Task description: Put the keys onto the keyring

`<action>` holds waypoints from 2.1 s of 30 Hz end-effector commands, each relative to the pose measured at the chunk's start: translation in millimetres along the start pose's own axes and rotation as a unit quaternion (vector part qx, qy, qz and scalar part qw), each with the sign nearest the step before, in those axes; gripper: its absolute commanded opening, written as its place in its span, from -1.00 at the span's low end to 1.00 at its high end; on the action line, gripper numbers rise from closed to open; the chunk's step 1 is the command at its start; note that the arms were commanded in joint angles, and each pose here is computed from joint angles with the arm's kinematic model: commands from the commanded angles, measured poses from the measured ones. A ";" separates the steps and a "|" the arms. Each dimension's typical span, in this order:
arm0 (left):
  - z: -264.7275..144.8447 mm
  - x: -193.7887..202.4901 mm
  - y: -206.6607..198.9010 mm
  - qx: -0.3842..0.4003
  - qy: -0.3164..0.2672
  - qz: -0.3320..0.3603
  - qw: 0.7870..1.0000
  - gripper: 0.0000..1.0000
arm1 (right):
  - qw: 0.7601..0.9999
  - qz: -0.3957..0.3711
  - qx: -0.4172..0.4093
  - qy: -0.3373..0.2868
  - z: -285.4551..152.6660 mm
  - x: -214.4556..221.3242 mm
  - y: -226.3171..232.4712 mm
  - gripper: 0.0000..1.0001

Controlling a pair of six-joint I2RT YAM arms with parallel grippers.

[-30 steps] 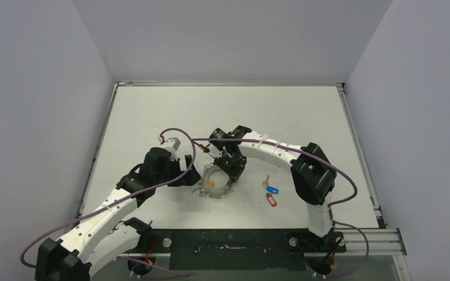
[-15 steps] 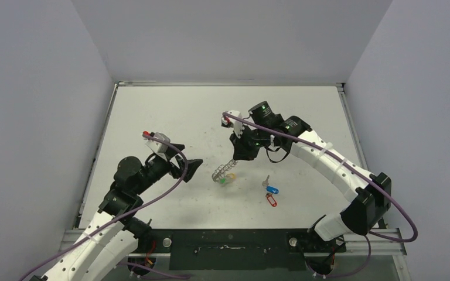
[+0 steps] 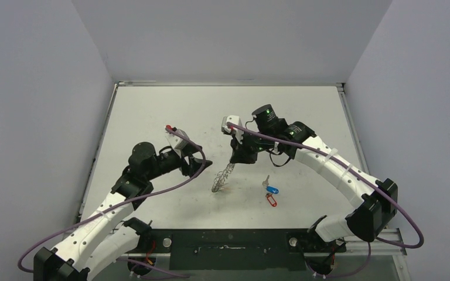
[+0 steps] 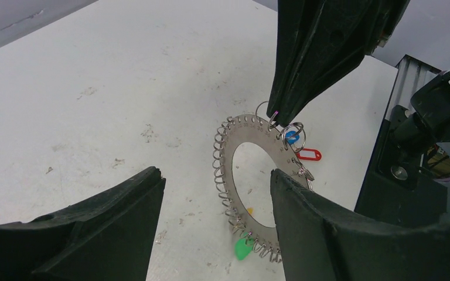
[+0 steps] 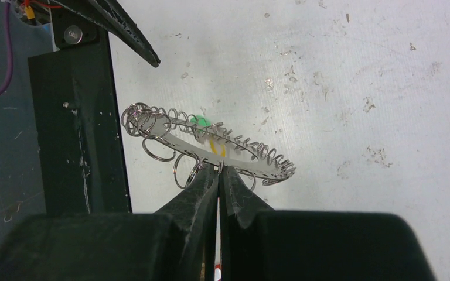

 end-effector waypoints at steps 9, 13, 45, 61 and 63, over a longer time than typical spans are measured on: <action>10.1 -8.7 -6.5 0.029 -0.015 0.019 0.999 0.27 | 0.992 -0.098 0.070 0.049 25.5 16.5 20.3 -1.00; 8.1 5.5 -8.9 0.032 0.005 0.015 0.999 0.26 | 0.993 -0.074 0.067 0.066 40.8 42.2 32.3 -1.00; 30.3 61.8 -33.2 0.118 0.048 0.073 0.989 -0.14 | 0.996 -0.060 -0.020 -0.063 35.3 3.6 42.4 -1.00; 31.1 76.2 -43.3 0.147 0.071 0.084 0.983 -0.45 | 0.992 -0.068 -0.047 -0.094 30.6 6.9 45.9 -1.00; 32.6 74.8 -45.2 0.154 0.068 0.086 0.982 -0.47 | 0.992 -0.072 -0.048 -0.094 30.0 7.3 46.2 -1.00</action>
Point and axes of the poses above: each gripper's point midway between its finger pads, its own z axis out along the fingers, its own y axis along the line the jaws close on, x = y × z, the point moved 6 cm from there along -z, back along the fingers, and after that the axes turned 6 degrees about -z, right-handed, at the moved point
